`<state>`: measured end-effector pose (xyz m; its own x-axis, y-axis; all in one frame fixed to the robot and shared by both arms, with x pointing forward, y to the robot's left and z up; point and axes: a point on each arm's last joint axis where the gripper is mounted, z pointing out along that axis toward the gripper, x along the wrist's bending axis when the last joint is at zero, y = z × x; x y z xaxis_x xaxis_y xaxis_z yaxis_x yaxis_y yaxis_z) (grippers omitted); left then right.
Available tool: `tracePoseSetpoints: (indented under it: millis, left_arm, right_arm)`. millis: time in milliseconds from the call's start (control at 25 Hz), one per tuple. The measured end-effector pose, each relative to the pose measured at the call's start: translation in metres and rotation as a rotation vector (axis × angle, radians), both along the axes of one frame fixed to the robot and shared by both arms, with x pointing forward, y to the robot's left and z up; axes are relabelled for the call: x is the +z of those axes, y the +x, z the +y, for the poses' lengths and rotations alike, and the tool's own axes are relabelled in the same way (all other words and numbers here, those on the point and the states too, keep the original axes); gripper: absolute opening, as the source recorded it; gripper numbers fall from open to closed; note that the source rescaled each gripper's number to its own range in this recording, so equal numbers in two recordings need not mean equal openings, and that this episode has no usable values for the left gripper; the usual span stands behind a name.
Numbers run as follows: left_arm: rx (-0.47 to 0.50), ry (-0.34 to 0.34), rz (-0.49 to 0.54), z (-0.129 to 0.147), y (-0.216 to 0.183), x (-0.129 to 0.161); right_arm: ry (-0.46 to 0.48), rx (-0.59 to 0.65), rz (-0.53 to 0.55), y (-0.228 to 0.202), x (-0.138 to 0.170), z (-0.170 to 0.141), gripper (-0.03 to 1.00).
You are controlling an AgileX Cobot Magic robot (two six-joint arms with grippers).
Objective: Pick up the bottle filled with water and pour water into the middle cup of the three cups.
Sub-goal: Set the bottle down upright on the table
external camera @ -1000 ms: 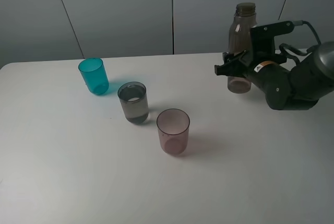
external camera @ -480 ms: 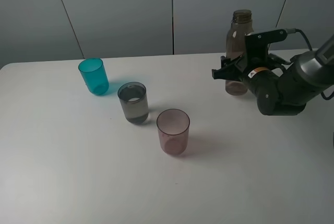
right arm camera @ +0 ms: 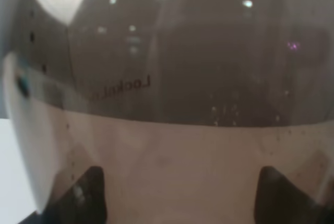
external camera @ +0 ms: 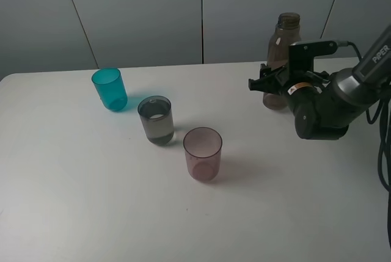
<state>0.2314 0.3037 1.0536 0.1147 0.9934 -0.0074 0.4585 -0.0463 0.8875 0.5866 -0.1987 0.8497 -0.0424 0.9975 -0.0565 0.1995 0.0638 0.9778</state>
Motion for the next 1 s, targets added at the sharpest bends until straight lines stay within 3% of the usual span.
tracePoseSetpoints:
  millis: [280,520,1000]
  left_arm:
    - [0.0,0.0,0.0,0.0,0.0,0.0]
    - [0.0,0.0,0.0,0.0,0.0,0.0]
    - [0.0,0.0,0.0,0.0,0.0,0.0]
  right_arm:
    - [0.015,-0.024,-0.04,0.015,0.006,-0.004,0.0]
    - [-0.001,-0.024,-0.003,0.015,-0.012,-0.004,0.0]
    - [0.018,-0.03,-0.003,0.016,-0.012,-0.004,0.0]
